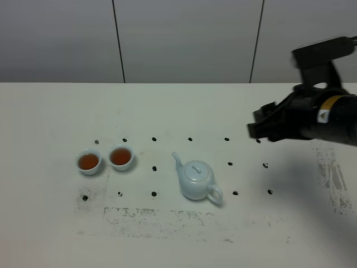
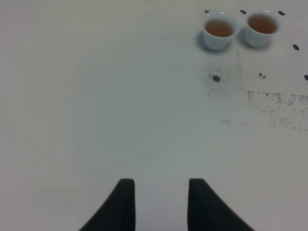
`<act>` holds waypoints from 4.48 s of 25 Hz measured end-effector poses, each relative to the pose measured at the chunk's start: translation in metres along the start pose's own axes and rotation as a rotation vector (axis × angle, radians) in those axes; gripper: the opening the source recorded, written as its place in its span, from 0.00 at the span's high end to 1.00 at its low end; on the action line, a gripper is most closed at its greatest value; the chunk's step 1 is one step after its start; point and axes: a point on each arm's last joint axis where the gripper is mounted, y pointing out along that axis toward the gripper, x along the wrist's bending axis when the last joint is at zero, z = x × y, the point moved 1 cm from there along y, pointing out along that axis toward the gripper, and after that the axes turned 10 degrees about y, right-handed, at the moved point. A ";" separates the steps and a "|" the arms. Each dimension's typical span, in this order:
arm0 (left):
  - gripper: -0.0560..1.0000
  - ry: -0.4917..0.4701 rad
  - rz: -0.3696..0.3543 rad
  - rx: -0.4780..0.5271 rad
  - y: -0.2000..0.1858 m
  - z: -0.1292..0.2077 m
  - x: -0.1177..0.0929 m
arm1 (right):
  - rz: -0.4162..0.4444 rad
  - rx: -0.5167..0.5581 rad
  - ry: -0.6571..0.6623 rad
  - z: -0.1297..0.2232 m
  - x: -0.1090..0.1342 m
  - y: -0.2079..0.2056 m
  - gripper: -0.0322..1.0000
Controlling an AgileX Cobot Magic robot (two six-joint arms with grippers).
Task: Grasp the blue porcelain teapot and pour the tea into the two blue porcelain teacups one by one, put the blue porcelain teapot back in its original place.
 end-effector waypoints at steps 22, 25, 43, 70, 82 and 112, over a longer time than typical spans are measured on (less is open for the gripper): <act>0.67 0.000 0.000 0.000 0.000 0.000 0.000 | 0.361 0.043 0.347 0.016 -0.093 -0.151 0.45; 0.67 0.000 0.000 0.000 0.000 0.000 0.000 | 0.353 -0.005 0.349 0.023 -0.086 -0.176 0.45; 0.67 0.000 0.000 0.000 0.000 0.000 0.000 | 0.214 -0.142 0.095 0.141 -0.063 -0.217 0.45; 0.67 0.000 0.000 0.000 0.000 0.000 0.000 | 0.146 -0.262 0.195 0.197 -0.048 -0.230 0.45; 0.67 0.000 0.000 0.000 0.000 0.000 0.000 | 0.135 -0.262 0.199 0.197 -0.047 -0.230 0.45; 0.67 0.000 0.000 0.000 0.000 0.000 0.000 | 0.135 -0.262 0.200 0.197 -0.047 -0.230 0.45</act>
